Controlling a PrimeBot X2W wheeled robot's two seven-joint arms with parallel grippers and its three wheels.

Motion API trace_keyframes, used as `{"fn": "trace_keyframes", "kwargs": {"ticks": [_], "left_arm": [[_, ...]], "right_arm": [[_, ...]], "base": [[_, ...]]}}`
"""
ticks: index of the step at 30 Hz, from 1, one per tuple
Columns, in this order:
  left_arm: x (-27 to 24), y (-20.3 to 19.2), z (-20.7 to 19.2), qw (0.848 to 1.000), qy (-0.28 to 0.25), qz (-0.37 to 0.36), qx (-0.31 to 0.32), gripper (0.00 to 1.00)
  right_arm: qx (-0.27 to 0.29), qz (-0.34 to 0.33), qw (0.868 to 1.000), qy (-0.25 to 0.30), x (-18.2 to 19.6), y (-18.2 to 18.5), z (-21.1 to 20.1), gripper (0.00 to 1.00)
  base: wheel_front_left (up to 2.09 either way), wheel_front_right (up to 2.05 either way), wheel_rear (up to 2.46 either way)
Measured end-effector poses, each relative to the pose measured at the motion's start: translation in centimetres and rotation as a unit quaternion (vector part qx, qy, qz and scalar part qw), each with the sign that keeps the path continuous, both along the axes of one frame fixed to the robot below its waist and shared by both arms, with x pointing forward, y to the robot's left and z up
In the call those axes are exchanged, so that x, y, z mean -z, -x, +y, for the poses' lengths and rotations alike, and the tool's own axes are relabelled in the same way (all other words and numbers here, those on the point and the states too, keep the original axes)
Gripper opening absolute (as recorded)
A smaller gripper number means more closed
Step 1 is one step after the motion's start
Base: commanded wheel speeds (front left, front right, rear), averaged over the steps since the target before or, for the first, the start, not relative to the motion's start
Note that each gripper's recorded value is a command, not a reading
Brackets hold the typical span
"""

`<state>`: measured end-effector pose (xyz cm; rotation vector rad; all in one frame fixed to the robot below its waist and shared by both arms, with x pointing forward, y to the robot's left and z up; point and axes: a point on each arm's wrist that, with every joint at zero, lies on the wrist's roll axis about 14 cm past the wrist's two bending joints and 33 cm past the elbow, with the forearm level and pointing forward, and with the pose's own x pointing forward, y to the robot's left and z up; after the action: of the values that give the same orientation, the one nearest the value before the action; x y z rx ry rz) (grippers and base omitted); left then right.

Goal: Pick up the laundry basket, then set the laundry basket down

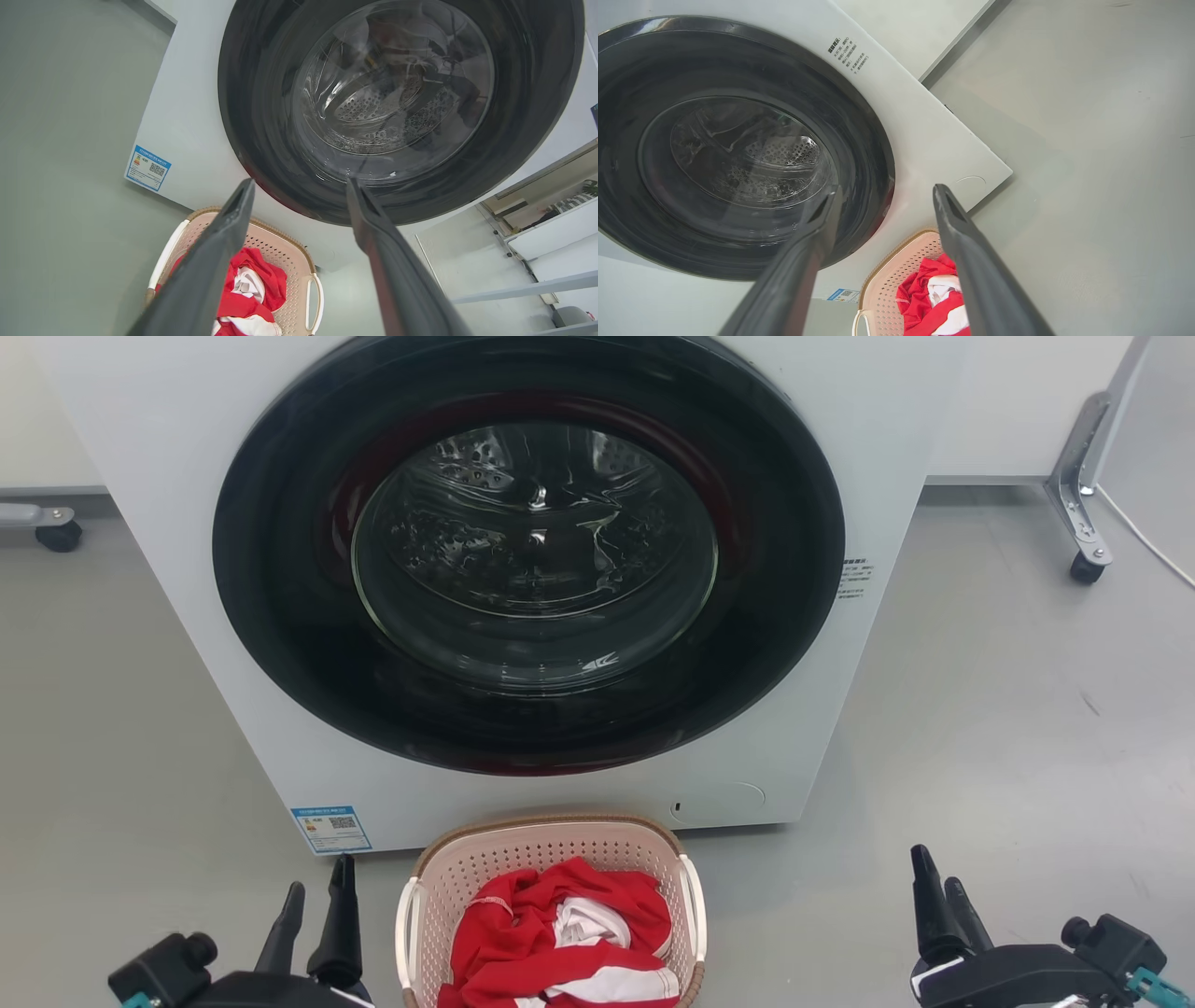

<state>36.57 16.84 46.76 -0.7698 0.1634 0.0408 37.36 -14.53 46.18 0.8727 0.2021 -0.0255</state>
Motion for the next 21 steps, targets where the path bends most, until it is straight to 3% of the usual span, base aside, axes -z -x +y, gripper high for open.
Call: {"fn": "trace_keyframes", "kwargs": {"ticks": [14,21], "left_arm": [[-0.9,0.2,-0.6,0.992,-0.122,-0.026,0.018,1.0],[-1.4,0.5,-1.1,0.978,-0.199,-0.048,0.03,1.0]], "right_arm": [[-0.018,-0.029,0.994,0.107,-0.9,0.0,0.8,1.0],[-0.03,-0.055,0.983,0.173,-1.7,0.0,1.5,1.0]], "base": [[0.0,0.0,0.0],[0.0,0.0,0.0]]}}
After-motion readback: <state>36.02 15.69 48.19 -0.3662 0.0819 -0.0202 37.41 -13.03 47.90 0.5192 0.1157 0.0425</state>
